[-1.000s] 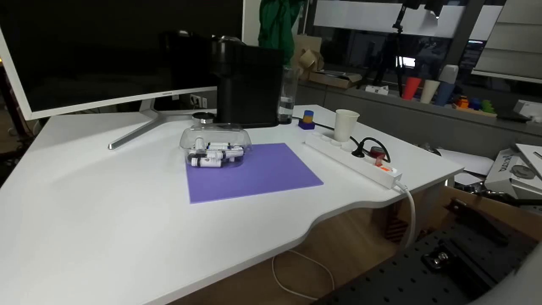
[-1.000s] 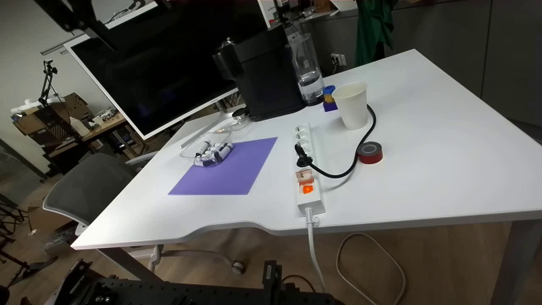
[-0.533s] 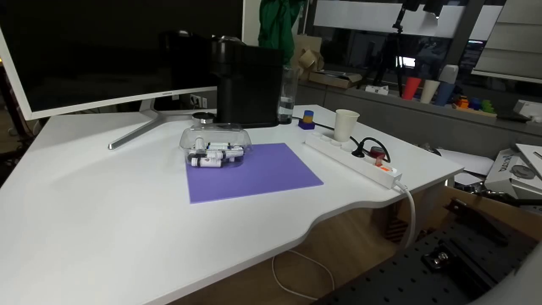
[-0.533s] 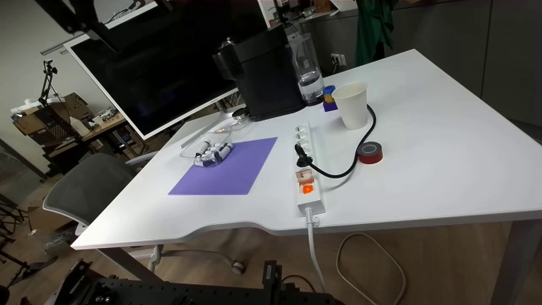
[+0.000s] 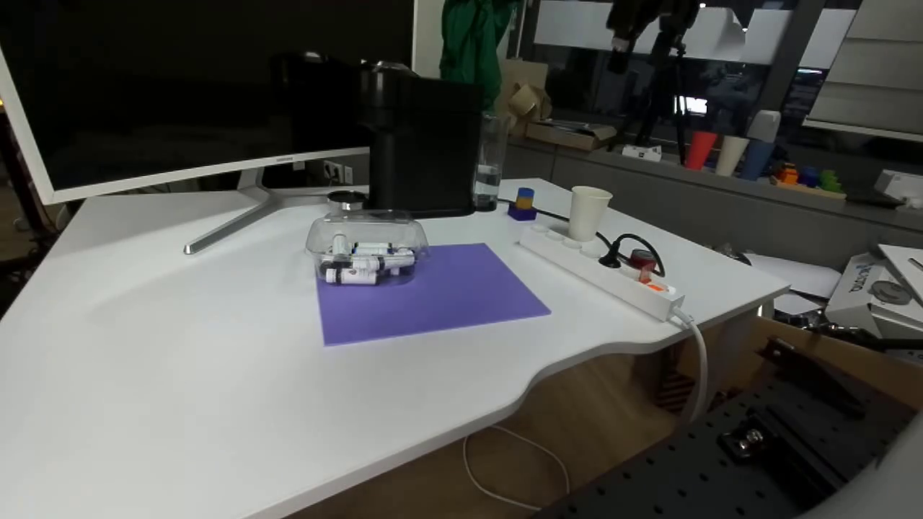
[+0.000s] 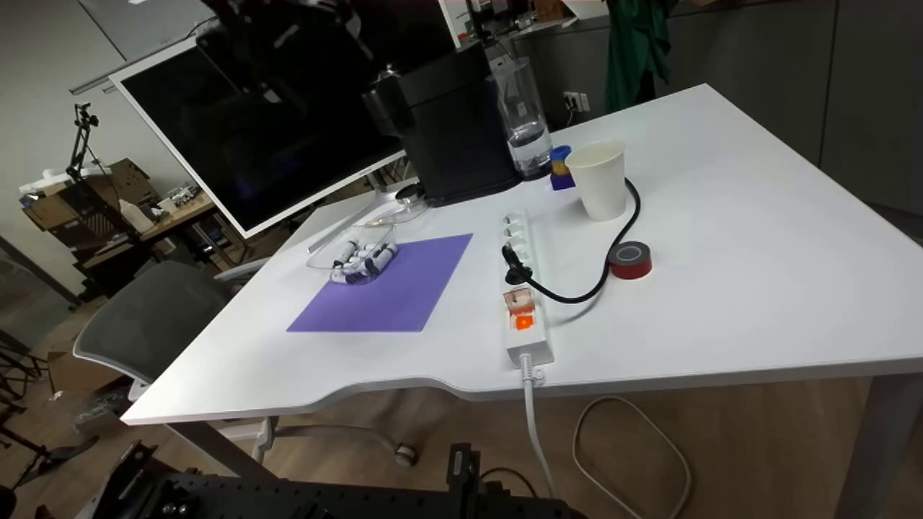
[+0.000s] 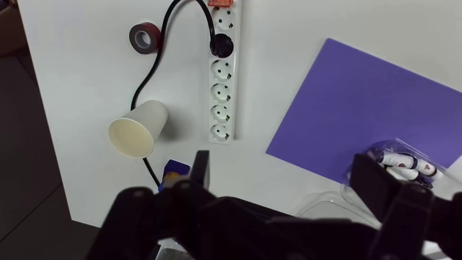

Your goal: Pick a bottle from the container and put it on the table

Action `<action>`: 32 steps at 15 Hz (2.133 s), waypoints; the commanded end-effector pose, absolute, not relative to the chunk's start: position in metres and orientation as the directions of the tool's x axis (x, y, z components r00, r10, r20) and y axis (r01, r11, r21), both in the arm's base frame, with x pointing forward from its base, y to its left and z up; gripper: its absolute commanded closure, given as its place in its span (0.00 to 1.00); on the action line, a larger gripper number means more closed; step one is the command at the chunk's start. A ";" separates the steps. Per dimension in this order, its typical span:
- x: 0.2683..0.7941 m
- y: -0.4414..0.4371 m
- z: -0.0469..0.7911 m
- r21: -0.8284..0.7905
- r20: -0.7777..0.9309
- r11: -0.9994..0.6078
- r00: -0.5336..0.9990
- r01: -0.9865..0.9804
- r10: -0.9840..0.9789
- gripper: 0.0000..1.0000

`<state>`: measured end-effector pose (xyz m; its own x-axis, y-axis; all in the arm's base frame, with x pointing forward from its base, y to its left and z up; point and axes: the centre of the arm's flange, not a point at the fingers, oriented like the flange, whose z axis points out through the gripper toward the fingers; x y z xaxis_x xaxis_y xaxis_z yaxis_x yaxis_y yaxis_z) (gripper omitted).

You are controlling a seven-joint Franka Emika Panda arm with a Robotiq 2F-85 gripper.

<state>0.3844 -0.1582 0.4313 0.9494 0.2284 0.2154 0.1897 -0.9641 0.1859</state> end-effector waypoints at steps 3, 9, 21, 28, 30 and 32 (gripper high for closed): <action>0.502 -0.124 0.376 0.138 0.088 -0.972 0.976 0.188 0.201 0.00; 0.573 -0.047 0.313 0.058 0.006 -0.975 0.976 0.215 0.216 0.00; 0.603 0.020 0.263 0.099 0.115 -0.993 0.990 0.067 0.078 0.00; 0.638 0.086 0.222 0.065 0.101 -0.992 0.989 -0.111 -0.104 0.00; 0.620 0.083 0.219 0.061 0.108 -0.997 0.993 -0.057 -0.051 0.00; 0.625 0.086 0.215 0.062 0.104 -0.996 0.993 -0.066 -0.059 0.00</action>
